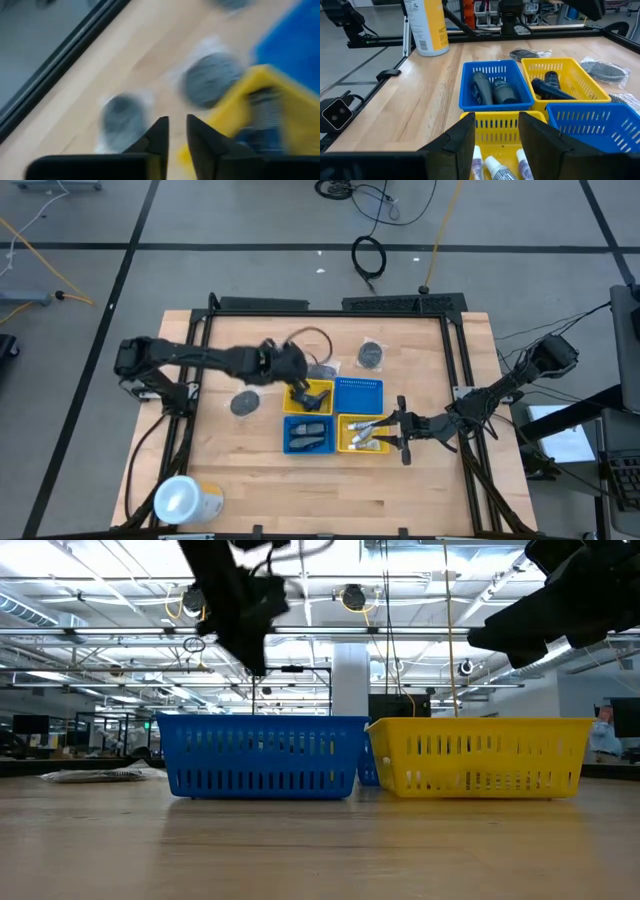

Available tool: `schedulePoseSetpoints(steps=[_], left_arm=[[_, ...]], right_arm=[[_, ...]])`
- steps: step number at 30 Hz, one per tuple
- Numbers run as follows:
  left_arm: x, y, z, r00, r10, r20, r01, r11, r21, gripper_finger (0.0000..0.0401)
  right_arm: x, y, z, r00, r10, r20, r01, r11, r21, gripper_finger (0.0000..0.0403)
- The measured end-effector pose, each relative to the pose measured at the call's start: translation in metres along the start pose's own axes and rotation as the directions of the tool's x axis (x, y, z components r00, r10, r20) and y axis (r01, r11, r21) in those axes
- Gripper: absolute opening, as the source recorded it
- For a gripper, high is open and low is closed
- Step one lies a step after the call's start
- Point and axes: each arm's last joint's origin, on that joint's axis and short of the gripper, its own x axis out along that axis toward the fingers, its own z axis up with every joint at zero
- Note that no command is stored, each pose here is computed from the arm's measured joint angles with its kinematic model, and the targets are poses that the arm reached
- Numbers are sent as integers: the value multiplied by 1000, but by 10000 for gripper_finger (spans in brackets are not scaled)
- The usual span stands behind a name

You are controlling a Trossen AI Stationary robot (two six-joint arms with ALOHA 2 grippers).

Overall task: Pick & Place Travel size toiletries
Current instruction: Put the black hairbrush into the right blue bin

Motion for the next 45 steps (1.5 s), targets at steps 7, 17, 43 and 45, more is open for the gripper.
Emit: schedulePoseSetpoints(steps=[7,17,43,45], left_arm=[[22,54,1,971,88,-223,-127,978,-168,163],[52,106,-8,931,26,-365,-153,934,-323,252],[111,149,-67,927,-231,-296,33,835,-550,262],[115,150,-69,931,-257,-259,69,821,-567,259]], right_arm=[[0,0,0,1000,3,-2,-3,1000,-1,140],[0,0,0,1000,4,-2,-4,1000,-1,140],[0,0,0,1000,4,-2,-4,1000,0,142],[0,0,0,1000,4,-2,-4,1000,0,141]])
